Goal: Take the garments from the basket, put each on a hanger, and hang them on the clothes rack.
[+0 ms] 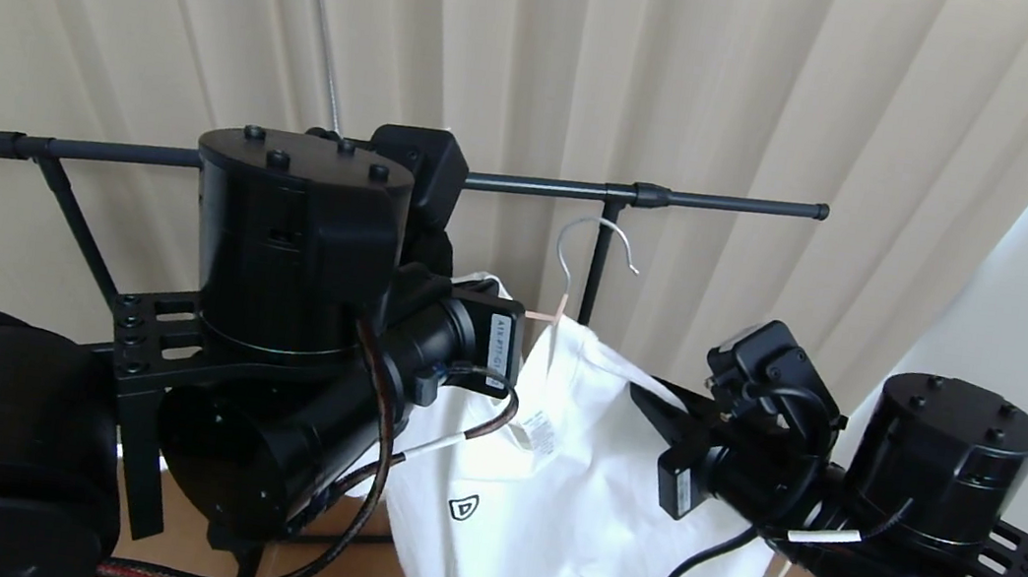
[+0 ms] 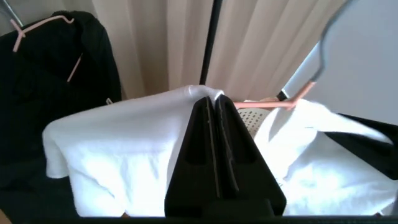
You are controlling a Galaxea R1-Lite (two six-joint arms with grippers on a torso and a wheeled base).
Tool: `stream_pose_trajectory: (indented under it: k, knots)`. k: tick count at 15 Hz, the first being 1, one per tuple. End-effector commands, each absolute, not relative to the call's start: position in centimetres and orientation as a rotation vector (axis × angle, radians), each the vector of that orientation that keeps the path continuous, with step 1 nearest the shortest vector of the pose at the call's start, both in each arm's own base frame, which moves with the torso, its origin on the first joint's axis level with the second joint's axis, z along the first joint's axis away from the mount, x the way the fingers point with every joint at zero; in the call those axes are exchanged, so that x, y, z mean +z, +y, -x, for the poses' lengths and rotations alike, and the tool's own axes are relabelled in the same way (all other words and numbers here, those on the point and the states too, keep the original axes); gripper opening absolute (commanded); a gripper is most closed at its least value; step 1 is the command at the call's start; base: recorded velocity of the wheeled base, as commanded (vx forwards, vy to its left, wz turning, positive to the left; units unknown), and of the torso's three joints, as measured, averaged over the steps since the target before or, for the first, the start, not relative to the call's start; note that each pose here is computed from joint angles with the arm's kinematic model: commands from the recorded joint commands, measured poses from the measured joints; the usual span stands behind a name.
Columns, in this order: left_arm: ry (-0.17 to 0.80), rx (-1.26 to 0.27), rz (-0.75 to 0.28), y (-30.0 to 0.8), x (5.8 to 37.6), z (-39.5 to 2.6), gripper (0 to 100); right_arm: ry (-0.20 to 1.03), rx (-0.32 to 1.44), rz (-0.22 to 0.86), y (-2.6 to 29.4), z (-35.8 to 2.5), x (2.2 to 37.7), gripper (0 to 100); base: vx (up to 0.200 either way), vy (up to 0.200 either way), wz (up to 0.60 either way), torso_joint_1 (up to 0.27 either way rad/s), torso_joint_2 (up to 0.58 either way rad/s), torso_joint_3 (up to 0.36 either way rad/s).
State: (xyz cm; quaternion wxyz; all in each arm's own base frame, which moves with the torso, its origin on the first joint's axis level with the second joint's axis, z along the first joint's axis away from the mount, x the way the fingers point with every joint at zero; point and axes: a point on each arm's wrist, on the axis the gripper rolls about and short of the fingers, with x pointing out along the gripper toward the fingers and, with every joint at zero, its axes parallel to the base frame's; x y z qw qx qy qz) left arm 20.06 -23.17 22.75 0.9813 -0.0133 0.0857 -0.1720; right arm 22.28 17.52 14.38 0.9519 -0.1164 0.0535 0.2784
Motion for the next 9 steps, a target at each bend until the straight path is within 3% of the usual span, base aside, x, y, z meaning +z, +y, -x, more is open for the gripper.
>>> stream_pose_trajectory:
  k: [1,9]
  knots:
    - [0.165,-0.355,0.033,-23.4,23.0,-19.9,0,0.155,0.57,0.256,18.1,-22.9,12.7,0,0.0,0.0,0.0,0.0,0.0,0.0]
    - [0.158,-0.385,0.039,-23.9,23.3,-19.2,0,0.122,0.575,0.133,19.2,-23.5,13.1,0,0.0,0.0,0.0,0.0,0.0,0.0]
